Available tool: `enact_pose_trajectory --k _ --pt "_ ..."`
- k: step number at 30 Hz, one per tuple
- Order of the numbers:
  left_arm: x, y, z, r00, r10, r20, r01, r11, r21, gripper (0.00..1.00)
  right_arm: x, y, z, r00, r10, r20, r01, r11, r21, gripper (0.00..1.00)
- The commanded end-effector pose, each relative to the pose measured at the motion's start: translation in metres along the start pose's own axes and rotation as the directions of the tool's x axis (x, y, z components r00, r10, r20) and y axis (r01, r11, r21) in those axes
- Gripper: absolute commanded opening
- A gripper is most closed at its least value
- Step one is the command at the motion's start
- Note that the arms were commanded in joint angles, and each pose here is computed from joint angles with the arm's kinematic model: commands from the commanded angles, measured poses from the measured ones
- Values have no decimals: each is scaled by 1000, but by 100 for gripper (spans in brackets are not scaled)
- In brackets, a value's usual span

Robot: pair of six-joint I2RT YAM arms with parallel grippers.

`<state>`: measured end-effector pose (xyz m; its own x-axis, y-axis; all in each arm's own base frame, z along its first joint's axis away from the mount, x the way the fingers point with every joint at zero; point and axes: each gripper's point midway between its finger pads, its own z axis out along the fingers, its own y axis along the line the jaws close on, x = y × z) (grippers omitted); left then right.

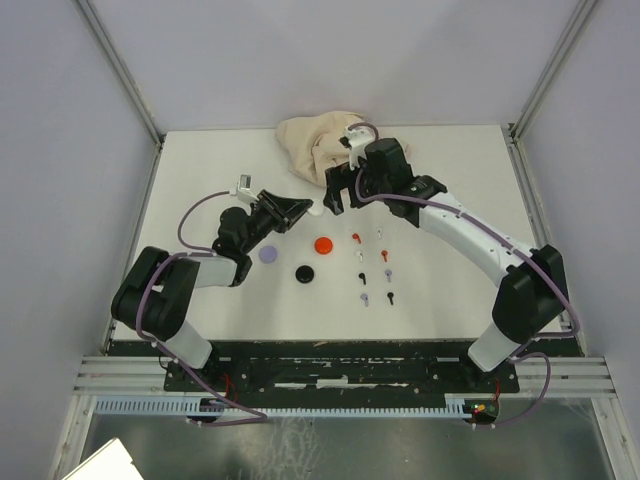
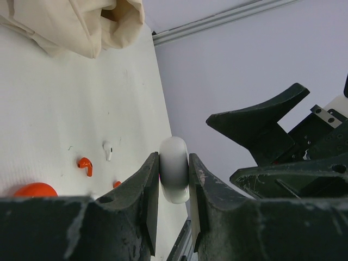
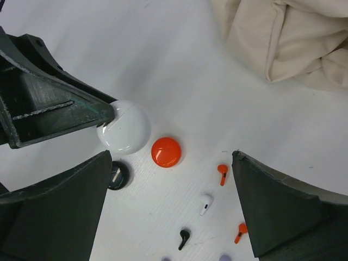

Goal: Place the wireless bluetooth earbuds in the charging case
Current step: Open the charging case.

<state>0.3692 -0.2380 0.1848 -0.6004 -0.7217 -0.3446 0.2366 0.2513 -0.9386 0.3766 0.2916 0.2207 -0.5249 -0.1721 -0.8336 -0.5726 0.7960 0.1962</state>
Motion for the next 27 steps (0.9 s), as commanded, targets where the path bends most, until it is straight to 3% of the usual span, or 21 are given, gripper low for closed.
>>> enact_pose_trajectory --k 1,11,27 --pt "-10 -27 1 999 36 37 -38 997 64 3 -1 12 10 1000 0 7 0 1000 -30 100" --pt "-11 -41 -3 999 12 37 -16 995 103 3 29 3 39 998 24 -60 -24 1000 -9 99" --pt "-6 -47 -10 1000 -23 20 21 992 128 3 27 -4 48 999 16 -52 -15 1000 22 99"
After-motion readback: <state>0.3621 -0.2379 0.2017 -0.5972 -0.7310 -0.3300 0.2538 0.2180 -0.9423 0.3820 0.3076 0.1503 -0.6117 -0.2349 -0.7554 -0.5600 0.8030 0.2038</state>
